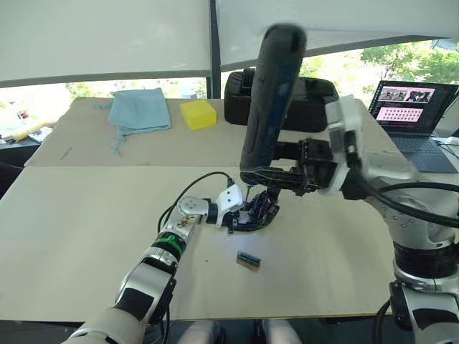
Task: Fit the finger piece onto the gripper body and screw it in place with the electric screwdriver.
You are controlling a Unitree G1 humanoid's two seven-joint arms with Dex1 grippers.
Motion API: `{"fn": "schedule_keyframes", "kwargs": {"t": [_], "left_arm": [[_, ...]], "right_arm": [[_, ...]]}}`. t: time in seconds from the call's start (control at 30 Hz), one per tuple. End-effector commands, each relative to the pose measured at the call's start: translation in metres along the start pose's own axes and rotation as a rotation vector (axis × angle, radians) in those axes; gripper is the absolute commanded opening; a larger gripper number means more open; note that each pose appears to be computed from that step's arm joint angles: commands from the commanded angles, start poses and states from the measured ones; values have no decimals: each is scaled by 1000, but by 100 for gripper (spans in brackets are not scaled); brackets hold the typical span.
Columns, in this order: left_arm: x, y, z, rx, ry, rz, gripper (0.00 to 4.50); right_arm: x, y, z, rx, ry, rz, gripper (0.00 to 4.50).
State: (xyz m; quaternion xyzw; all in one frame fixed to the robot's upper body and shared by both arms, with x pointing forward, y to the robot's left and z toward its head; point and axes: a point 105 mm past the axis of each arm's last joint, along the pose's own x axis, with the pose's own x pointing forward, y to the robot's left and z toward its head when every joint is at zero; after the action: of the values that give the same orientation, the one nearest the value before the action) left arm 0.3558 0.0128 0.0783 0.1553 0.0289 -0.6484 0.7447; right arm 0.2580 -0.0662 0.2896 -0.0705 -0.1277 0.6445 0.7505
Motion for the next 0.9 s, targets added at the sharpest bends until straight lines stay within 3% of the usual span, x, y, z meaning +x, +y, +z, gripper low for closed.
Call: {"fn": "schedule_keyframes", "kwargs": {"t": [0.03, 0.1, 0.17, 0.27, 0.4, 0.57, 0.73, 0.9], "left_arm": [[-2, 6, 6, 26, -9, 22, 228], [-4, 8, 4, 22, 2, 39, 228], [-11, 12, 2, 20, 16, 60, 334], [-40, 12, 2, 27, 23, 42, 450], [-90, 2, 12, 33, 28, 6, 450], [-152, -16, 41, 48, 57, 18, 450], [-169, -19, 56, 84, 55, 98, 450], [-166, -24, 56, 96, 64, 139, 450]], "right_arm": [[-3, 8, 25, -58, -61, 14, 192], [-8, 8, 15, 24, -16, -12, 192], [-19, 7, 4, 169, 18, -52, 192], [-46, 0, -7, 365, 51, -167, 192], [-90, -12, -29, 574, 170, -376, 192], [-161, -9, -92, 965, 501, -622, 192], [-188, -13, -126, 1068, 666, -742, 192], [-205, -22, -163, 1049, 795, -826, 192]]}}
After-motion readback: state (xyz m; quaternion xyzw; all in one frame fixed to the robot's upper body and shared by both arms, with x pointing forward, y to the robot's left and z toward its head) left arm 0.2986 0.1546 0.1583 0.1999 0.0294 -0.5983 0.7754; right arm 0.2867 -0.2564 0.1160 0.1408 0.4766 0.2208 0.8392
